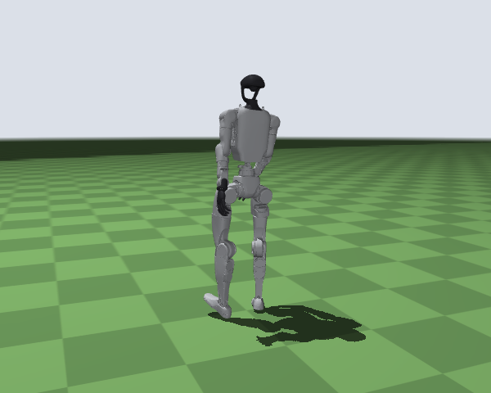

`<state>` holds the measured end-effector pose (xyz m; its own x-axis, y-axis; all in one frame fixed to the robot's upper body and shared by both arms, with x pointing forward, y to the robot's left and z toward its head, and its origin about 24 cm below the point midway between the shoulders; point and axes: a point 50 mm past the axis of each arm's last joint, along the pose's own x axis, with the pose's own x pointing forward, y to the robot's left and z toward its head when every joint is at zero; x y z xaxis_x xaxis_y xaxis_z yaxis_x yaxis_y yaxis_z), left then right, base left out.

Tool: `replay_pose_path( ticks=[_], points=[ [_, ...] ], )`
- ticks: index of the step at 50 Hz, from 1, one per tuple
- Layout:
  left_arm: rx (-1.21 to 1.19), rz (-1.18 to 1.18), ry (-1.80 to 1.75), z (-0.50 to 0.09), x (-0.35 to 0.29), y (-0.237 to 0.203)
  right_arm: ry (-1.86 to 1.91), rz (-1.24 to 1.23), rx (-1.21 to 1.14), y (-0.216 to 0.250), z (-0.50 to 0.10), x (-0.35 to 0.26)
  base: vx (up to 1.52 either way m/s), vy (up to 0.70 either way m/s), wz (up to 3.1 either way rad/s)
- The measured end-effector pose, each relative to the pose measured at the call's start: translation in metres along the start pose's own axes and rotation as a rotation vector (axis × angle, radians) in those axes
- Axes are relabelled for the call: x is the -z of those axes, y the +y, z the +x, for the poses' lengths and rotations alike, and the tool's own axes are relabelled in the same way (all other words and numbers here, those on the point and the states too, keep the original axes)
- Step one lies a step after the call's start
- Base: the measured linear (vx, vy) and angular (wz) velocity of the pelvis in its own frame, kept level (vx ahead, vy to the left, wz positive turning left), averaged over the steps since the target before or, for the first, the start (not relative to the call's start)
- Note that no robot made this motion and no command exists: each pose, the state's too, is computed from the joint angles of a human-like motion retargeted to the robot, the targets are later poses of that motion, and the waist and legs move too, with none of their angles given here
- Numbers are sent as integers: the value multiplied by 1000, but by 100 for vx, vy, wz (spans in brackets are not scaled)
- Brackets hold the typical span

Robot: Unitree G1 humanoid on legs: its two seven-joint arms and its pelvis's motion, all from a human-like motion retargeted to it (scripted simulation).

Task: In place motions

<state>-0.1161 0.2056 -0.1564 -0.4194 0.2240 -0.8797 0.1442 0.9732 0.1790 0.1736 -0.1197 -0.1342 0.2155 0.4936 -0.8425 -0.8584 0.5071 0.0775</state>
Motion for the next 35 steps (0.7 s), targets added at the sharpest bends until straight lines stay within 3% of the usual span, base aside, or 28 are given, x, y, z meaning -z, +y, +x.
replay_pose_path(
  ticks=[4, 9, 12, 17, 21, 25, 29, 35],
  points=[
    [47, -124, -366, -40, -126, -12, 380, 287, -63, 71, -11, 104, -2, -4, 25],
    [70, 26, -830, -131, -250, -13, 935, 731, -255, 179, -87, 201, 0, -1, 2],
    [20, 141, -1070, -193, -298, -9, 1092, 917, -290, 222, -133, 229, 1, 1, 14],
    [41, 154, -1334, -261, -331, -8, 1196, 958, -104, 251, -169, 252, -2, 0, -5],
    [147, 95, -1383, -261, -328, -20, 1270, 1035, -25, 262, -182, 256, 0, 5, -12],
    [213, 82, -1220, -209, -302, -32, 1200, 1052, -24, 246, -161, 248, 0, 5, 3],
    [205, 57, -892, -121, -237, -32, 1070, 785, -82, 196, -116, 227, 5, 2, -2],
    [94, -64, -144, -13, -55, -15, 706, 284, -140, 82, -32, 134, 1, -1, -46]
  ],
)
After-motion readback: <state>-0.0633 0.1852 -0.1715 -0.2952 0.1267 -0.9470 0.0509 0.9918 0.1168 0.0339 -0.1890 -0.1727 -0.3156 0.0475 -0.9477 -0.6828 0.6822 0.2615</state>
